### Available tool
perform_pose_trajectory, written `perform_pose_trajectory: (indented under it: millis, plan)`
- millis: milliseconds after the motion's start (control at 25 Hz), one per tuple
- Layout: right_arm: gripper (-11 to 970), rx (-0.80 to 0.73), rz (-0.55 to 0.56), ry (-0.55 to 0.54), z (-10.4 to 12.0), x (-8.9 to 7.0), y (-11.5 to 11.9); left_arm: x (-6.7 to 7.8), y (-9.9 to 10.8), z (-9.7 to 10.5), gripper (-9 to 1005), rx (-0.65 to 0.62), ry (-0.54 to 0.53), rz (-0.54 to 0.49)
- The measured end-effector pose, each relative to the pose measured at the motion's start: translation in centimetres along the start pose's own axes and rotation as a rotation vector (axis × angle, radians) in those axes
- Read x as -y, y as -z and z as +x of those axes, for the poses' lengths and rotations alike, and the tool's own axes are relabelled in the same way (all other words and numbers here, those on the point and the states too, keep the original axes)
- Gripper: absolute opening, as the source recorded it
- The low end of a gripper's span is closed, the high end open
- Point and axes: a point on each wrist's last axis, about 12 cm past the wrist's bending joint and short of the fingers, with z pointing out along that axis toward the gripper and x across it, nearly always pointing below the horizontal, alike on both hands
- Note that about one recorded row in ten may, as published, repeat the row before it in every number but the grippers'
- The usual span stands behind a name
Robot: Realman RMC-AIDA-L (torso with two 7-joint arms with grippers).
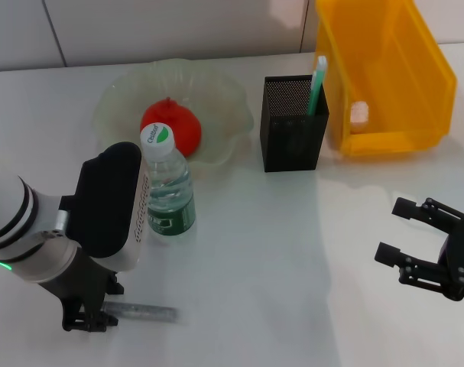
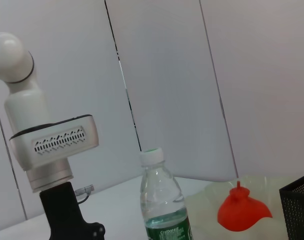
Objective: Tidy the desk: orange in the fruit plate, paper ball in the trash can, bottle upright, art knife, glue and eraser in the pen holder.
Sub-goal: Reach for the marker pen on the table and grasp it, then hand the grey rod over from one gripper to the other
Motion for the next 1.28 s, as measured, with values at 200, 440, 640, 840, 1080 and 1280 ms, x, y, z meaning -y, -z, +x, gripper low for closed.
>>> perform_pose_trajectory:
  millis: [200,440,640,840,1080,1280]
  plan:
    - [813,-0.001,0.001,0.000,0.0,0.1,0.0,-0.1,-0.3,0.2,352,-0.021,-0.005,0.004]
    - [812,0.001,-0.001,-0.004,0.0,0.0,0.0,-0.1,-0.3,0.2,216,-0.031,-0.010,0.006]
    - [811,0.000,0.001,-0.007,0.0,0.0,0.0,0.0,-0.3,0.2,166,-0.030,-0.007,0.012]
    - [810,0.066,0.062,-0.012,-0.6,0.3,1.3,0.4,1.4,-0.2,166,0.084,-0.004,0.034]
    - [810,0.334,0.101,0.008,-2.6,-0.7,4.6,0.8,5.9,-0.9,166,0.544,0.010,-0.008]
    - [809,0.449,0.031,0.039,-3.4,-2.0,5.5,0.9,5.6,-1.0,166,0.744,0.054,-0.068]
